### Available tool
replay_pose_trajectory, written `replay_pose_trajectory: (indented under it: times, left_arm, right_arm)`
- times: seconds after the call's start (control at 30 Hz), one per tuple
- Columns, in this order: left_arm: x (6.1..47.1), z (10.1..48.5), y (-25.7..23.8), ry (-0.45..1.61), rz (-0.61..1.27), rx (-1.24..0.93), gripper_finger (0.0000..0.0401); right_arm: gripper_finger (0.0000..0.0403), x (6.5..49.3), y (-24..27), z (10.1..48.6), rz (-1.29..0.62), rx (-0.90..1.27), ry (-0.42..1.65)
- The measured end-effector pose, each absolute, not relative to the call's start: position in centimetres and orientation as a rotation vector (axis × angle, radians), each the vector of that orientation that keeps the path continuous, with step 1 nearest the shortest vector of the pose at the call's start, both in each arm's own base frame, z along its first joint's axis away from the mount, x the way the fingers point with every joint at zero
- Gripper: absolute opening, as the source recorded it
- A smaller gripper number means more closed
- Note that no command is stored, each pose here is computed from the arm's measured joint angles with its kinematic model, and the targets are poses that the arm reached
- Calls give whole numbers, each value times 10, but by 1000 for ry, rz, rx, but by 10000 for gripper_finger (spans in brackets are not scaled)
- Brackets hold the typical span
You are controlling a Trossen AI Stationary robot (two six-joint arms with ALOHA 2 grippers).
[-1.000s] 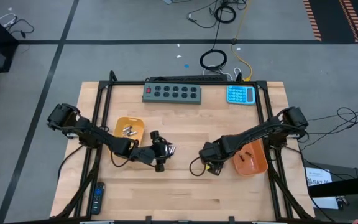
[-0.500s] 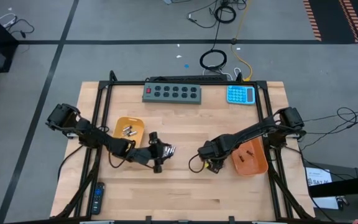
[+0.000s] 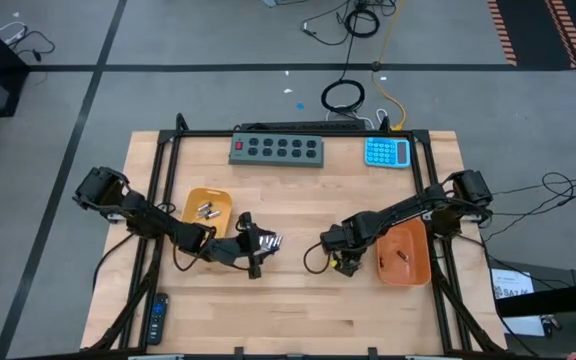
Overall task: Sort batteries
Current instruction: Put the black battery into the orange bin, then put the silver battery into the yellow bin
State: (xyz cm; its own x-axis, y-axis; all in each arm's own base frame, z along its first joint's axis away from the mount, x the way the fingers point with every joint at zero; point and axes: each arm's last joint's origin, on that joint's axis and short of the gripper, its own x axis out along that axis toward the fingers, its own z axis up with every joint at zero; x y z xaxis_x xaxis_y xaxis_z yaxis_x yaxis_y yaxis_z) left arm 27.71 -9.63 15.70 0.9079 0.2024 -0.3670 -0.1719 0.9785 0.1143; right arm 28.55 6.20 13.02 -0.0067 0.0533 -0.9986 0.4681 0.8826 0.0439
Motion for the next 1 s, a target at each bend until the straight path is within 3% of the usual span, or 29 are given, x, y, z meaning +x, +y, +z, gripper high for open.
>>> replay_pose_trajectory:
  times: [0.13, 0.33, 0.57, 0.83, 1.0]
  left_arm:
    - [280, 163, -97, 323, 197, 29, 226]
    - [280, 166, -101, 296, 203, -82, 226]
    - [269, 168, -115, 314, 239, -56, 226]
    - [222, 207, -122, 293, 402, 46, 226]
    - [207, 226, -119, 285, 338, -5, 226]
  right_arm:
    - [22, 287, 65, 145, -394, 349, 1528]
    - [22, 255, 87, 209, -611, 226, 1429]
    - [28, 191, 110, 208, -721, 317, 1434]
    - [173, 171, 125, 219, -708, 506, 1406]
    - [201, 193, 136, 240, -663, 465, 1294]
